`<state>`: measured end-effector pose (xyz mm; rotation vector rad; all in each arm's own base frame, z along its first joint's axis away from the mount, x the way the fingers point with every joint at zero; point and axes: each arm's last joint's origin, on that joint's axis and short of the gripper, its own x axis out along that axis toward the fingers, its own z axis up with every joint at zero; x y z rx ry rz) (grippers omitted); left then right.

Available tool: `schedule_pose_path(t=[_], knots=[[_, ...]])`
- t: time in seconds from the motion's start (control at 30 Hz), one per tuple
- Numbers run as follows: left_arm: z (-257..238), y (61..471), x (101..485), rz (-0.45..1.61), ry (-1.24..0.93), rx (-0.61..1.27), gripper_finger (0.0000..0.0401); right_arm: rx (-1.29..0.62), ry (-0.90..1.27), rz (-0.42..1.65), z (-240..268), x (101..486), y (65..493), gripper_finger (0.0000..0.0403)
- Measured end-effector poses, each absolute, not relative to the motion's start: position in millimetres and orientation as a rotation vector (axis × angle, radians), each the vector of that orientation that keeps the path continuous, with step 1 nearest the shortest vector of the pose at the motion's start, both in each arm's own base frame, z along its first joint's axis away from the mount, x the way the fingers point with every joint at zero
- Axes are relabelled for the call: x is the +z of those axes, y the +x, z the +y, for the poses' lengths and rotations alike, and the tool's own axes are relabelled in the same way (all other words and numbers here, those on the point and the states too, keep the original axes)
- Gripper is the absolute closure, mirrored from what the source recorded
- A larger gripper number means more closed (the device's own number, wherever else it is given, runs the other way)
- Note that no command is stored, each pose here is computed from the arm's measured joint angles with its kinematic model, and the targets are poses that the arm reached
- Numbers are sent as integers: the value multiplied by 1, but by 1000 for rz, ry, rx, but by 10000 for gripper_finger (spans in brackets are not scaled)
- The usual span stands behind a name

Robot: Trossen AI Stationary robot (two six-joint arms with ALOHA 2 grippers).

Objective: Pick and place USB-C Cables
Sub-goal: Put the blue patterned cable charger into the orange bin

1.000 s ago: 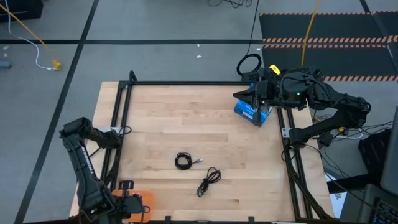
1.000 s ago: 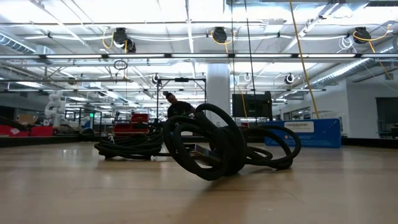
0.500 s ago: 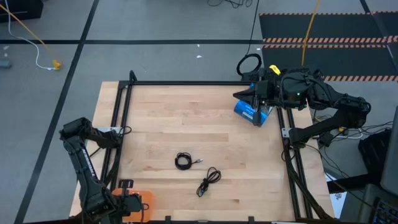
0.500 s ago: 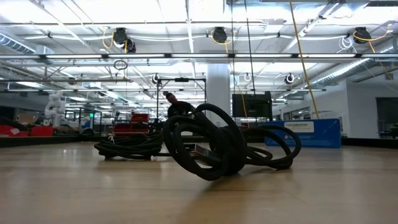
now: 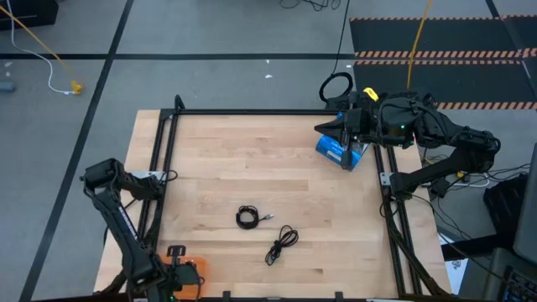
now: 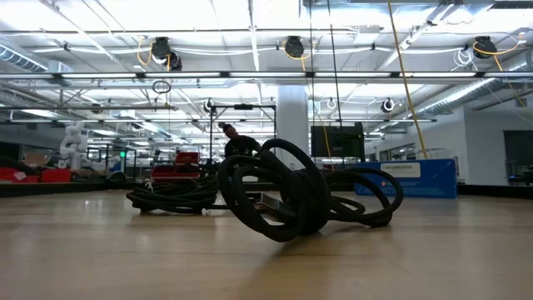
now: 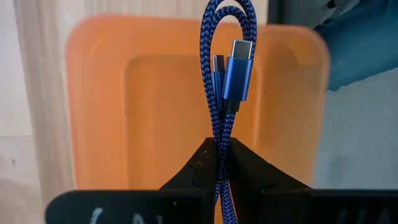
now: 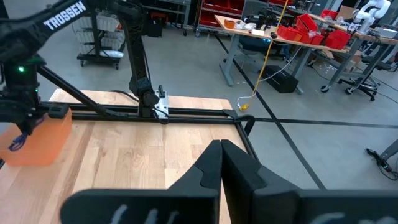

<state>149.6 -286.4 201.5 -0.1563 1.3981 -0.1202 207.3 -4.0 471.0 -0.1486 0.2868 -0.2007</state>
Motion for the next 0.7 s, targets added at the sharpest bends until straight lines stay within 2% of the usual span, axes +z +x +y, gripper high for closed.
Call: schedule_pose_path(t=[0.6,0.7], knots=[[-268,138,154,1468,-242,-34,374,-200,-149,286,-4,471,207,403],[-267,138,154,1472,-260,-12,363,-200,-149,287,-4,471,207,403]])
